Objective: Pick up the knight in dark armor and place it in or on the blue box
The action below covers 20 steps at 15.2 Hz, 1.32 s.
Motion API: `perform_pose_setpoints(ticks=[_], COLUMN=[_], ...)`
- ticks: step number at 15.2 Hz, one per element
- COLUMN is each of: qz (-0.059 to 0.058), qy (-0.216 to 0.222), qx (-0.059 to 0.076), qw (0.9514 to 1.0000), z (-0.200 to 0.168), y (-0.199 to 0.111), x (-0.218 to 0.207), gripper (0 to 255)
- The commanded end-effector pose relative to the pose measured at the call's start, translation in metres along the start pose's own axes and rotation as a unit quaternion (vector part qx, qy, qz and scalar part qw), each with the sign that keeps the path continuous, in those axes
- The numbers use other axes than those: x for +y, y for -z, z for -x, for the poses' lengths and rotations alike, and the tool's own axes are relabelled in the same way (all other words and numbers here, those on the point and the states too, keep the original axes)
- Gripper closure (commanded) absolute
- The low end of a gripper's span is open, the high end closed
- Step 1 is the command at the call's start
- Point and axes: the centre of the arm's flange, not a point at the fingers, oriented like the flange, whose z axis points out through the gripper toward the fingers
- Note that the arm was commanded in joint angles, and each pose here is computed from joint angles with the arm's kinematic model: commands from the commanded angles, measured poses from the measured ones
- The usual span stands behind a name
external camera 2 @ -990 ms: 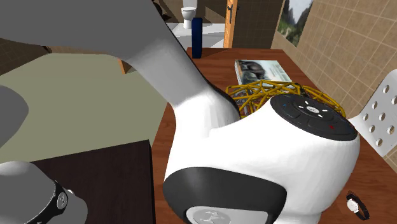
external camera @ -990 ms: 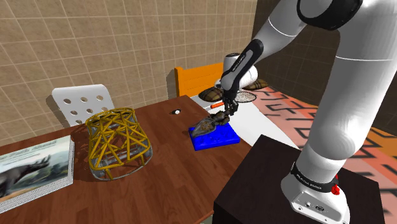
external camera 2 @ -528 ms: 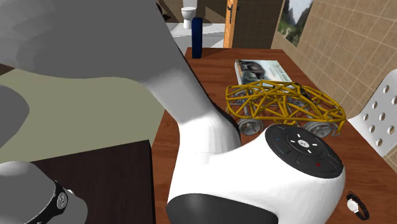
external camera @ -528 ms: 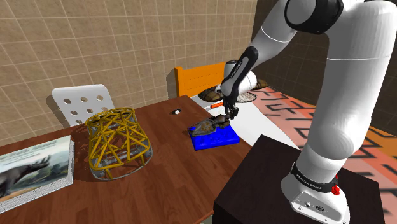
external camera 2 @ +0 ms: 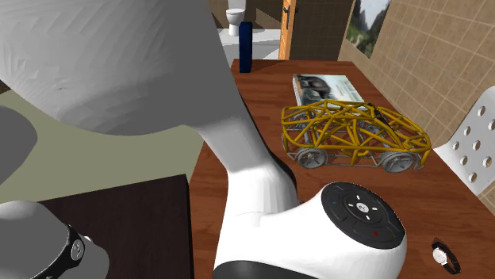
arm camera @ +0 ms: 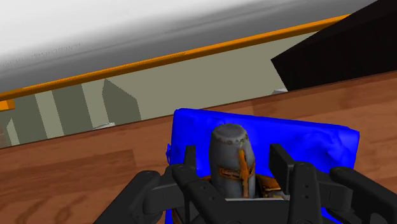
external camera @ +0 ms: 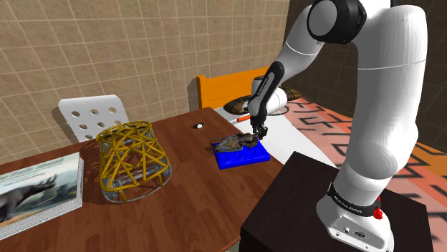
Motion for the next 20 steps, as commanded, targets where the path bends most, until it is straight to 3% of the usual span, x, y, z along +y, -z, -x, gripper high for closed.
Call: perform_pose_setpoints(ticks=[1,6,7,12,16,20], qz=[0.000,0.000,0.000,0.000,0.000,0.000], qy=[0.000,0.000,0.000,0.000,0.000,0.000], qx=[0.000,0.000,0.000,0.000,0.000,0.000], qw=[1.0000,1.0000,1.0000,1.0000,1.0000,1.0000], z=[-0.001,-0.001,-0.001,-0.001,-0.001,-0.001], y=[-0.002,-0.002,-0.002,-0.002,0.048,0.048], x=[-0.001,-0.001,-0.001,-0.001,-0.001,-0.001], gripper=[255,255,0,0,0,0])
